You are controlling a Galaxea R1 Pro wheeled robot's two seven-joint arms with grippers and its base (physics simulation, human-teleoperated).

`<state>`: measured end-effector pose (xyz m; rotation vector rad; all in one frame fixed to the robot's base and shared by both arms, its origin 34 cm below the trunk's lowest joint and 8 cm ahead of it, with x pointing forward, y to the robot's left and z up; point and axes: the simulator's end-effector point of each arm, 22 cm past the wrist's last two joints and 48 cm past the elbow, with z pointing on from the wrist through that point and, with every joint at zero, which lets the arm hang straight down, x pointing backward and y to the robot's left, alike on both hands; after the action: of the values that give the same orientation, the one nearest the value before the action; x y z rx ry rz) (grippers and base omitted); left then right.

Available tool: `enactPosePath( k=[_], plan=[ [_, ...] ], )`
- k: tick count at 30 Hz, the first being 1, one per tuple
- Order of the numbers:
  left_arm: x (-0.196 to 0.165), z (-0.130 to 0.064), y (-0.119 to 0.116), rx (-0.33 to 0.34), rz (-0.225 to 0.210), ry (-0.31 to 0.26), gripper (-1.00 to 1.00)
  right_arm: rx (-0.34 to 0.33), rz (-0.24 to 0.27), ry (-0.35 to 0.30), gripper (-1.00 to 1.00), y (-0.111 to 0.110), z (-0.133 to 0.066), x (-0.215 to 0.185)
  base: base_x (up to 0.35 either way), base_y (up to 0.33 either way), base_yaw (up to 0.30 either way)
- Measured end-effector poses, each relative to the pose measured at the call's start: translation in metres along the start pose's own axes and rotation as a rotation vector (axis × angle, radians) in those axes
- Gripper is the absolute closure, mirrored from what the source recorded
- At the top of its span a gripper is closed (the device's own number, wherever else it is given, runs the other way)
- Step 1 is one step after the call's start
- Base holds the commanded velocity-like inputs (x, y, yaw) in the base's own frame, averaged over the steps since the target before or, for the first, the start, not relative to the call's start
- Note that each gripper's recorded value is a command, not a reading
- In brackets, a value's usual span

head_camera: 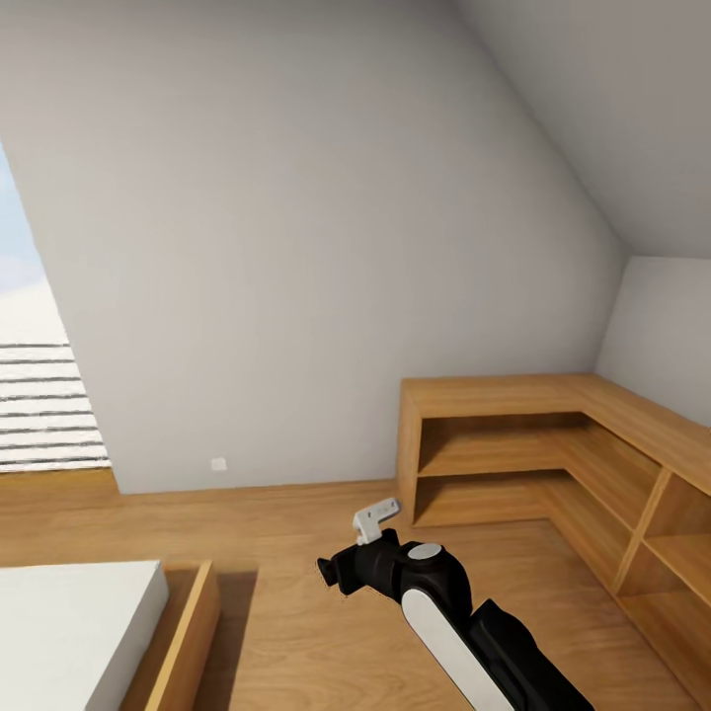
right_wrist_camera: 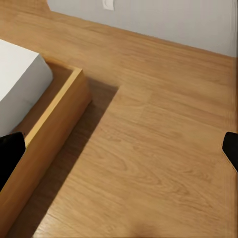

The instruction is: In the bedroom, organize the workspace by keeping the computer under the desk, ensuring the monitor is on the desk, placing the keyboard on the desk next to the monitor, placing the mouse on the desk next to the keyboard, moving the folder from the swivel chair onto the desk next to the mouse, stacking the notebook on top of the folder with the pen on top of the notebook, and positioning the swivel chair next to the desk.

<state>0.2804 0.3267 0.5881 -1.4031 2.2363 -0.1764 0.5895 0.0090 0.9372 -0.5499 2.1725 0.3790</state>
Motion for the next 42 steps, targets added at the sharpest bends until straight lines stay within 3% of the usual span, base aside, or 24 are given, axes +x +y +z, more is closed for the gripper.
enactPosePath(
  k=[5,6,12,16,25,32,38,40,41,42],
  plan=[
    [-0.011,0.007,-0.033,0.061,0.097,-0.020,-1.00,0.002,0.003,-0.005,-1.00,-0.001,0.000,-0.001,0.341,0.000,-0.159],
    [-0.011,0.007,-0.033,0.061,0.097,-0.020,-1.00,0.002,0.003,-0.005,-1.00,-0.001,0.000,-0.001,0.341,0.000,-0.170],
    [-0.006,0.016,-0.088,0.144,0.227,0.045,-1.00,0.017,0.017,0.018,-1.00,-0.011,0.001,0.018,0.341,0.000,-0.179],
    [-0.008,0.020,-0.127,0.195,0.293,0.074,-1.00,0.036,0.052,0.019,-1.00,-0.021,0.002,0.042,0.341,0.000,-0.185],
    [-0.012,0.022,-0.189,0.273,0.353,0.110,-1.00,0.074,0.125,0.002,-1.00,-0.038,0.000,0.089,0.341,0.000,-0.189],
    [-0.016,0.020,-0.233,0.327,0.382,0.136,-1.00,0.137,0.133,0.025,-1.00,-0.069,0.002,0.125,0.341,0.000,-0.222],
    [-0.008,0.012,-0.282,0.392,0.408,0.168,-1.00,0.210,0.177,0.015,-1.00,-0.102,0.014,0.157,0.341,0.000,-0.258],
    [-0.001,0.009,-0.297,0.412,0.437,0.178,-1.00,0.231,0.191,0.017,-1.00,-0.110,0.016,0.169,0.341,0.014,-0.280],
    [0.007,0.005,-0.316,0.432,0.487,0.174,-1.00,0.252,0.201,0.037,-1.00,-0.117,0.015,0.193,0.341,0.040,-0.288],
    [0.010,0.003,-0.323,0.439,0.504,0.170,-1.00,0.258,0.199,0.047,-1.00,-0.119,0.013,0.203,0.339,0.056,-0.291]
  ],
)
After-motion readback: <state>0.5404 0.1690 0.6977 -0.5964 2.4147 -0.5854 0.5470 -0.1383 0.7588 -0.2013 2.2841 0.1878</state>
